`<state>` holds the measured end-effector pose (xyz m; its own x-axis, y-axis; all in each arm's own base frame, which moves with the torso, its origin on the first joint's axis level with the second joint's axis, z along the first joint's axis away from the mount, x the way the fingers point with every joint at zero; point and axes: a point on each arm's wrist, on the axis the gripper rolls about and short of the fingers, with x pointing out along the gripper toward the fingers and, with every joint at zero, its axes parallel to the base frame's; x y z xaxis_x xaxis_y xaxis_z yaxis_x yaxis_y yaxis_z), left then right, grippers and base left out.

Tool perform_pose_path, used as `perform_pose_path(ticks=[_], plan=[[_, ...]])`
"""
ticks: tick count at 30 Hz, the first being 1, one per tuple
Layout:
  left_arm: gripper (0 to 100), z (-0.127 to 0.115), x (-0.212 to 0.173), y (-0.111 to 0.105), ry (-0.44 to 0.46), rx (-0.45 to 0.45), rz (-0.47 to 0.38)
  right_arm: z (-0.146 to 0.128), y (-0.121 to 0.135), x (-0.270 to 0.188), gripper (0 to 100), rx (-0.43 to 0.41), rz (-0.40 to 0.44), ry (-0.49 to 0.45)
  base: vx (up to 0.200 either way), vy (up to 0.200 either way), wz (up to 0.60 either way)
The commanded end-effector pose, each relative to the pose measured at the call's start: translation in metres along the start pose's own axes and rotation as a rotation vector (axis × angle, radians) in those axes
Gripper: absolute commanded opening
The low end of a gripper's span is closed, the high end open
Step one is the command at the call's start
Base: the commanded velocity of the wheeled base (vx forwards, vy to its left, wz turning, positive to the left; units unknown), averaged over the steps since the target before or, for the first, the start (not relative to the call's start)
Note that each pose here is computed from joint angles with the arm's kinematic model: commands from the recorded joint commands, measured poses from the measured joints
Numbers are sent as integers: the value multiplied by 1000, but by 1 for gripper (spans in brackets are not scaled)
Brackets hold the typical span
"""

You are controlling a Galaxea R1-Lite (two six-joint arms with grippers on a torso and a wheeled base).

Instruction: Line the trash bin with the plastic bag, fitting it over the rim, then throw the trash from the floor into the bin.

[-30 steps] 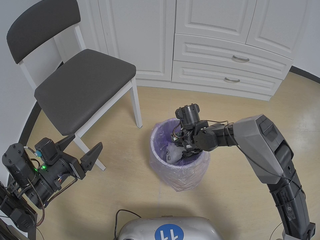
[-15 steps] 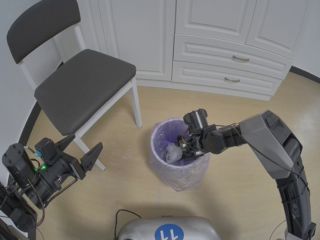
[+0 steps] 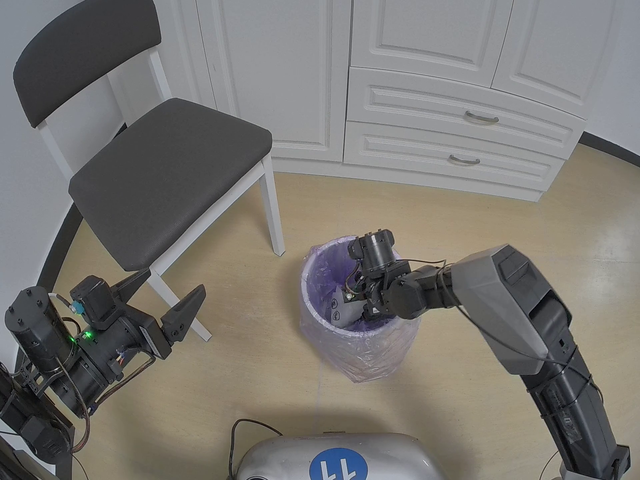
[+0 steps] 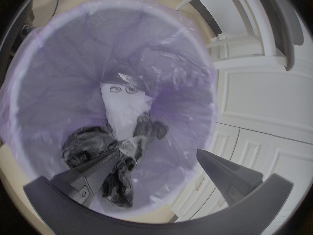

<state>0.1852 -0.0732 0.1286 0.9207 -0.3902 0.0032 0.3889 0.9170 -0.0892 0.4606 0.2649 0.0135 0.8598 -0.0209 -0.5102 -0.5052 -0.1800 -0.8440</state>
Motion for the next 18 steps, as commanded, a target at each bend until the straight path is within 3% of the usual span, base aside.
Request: perform_pose_path(ticks=[1,6,10,11,12,15,18], plan=[[100,0,0,0,2,-1,1,23,32,20,100,-15,13,-16,0,0,0],[100,0,0,-1,-1,0,-4,27,23,16,100,69,-48,-44,0,0,0],[100,2,-1,0,-10,1,-2,26,-5,-3,100,139,-108,-67,0,0,0],[100,2,-1,0,-12,1,-2,24,-33,-25,100,187,-164,-100,0,0,0],[100,2,-1,0,-12,1,-2,22,-44,-35,100,210,-183,-111,0,0,0],[100,2,-2,-2,-10,1,-8,7,-67,-69,100,257,-198,-122,0,0,0],[100,3,-2,-2,-14,1,-10,-20,-73,-96,100,261,-177,-100,0,0,0]])
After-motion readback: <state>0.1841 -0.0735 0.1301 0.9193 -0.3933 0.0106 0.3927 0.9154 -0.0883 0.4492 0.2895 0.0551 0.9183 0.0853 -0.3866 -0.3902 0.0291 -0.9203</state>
